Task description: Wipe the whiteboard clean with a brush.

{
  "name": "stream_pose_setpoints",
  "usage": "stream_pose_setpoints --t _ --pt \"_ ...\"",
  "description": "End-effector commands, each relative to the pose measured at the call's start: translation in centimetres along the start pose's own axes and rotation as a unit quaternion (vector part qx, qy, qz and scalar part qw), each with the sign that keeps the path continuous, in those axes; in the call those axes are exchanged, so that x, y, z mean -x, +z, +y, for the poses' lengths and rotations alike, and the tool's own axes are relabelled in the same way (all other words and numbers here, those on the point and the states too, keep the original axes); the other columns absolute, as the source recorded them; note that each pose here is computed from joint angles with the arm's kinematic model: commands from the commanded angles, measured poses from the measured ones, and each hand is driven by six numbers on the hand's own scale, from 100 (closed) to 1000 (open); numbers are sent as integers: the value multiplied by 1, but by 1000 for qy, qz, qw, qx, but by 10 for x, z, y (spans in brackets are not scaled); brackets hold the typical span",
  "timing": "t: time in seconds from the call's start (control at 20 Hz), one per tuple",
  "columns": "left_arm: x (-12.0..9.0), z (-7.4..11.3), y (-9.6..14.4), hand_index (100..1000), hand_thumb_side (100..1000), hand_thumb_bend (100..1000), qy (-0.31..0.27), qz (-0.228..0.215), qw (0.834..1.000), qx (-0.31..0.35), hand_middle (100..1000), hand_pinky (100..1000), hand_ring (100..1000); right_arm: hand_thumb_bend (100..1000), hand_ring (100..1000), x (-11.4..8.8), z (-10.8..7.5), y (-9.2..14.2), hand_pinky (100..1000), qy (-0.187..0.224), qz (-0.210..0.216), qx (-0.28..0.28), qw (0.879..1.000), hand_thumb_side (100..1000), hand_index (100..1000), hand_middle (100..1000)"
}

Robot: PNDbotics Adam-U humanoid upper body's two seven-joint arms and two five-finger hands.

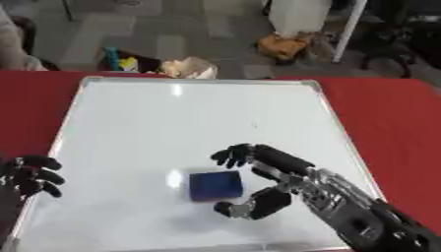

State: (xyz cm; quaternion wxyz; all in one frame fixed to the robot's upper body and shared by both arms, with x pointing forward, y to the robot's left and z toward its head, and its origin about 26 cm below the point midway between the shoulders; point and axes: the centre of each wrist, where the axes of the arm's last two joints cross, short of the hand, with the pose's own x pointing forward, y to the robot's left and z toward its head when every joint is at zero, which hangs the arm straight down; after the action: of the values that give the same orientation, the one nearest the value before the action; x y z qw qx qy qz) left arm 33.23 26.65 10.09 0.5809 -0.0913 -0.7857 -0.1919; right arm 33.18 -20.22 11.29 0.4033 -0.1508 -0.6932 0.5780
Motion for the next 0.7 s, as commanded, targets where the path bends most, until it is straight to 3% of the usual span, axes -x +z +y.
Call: stream_pose_setpoints --t 0.05,0.7 --pt "-9 1 -3 663 934 661 -8 -14 1000 4 589 476 553 448 769 2 -9 1 735 22 6 16 1000 575 929 778" --pt "-11 1 -5 662 934 663 -12 -18 1000 5 588 476 553 451 769 6 -8 1 735 27 11 6 1000 580 921 776"
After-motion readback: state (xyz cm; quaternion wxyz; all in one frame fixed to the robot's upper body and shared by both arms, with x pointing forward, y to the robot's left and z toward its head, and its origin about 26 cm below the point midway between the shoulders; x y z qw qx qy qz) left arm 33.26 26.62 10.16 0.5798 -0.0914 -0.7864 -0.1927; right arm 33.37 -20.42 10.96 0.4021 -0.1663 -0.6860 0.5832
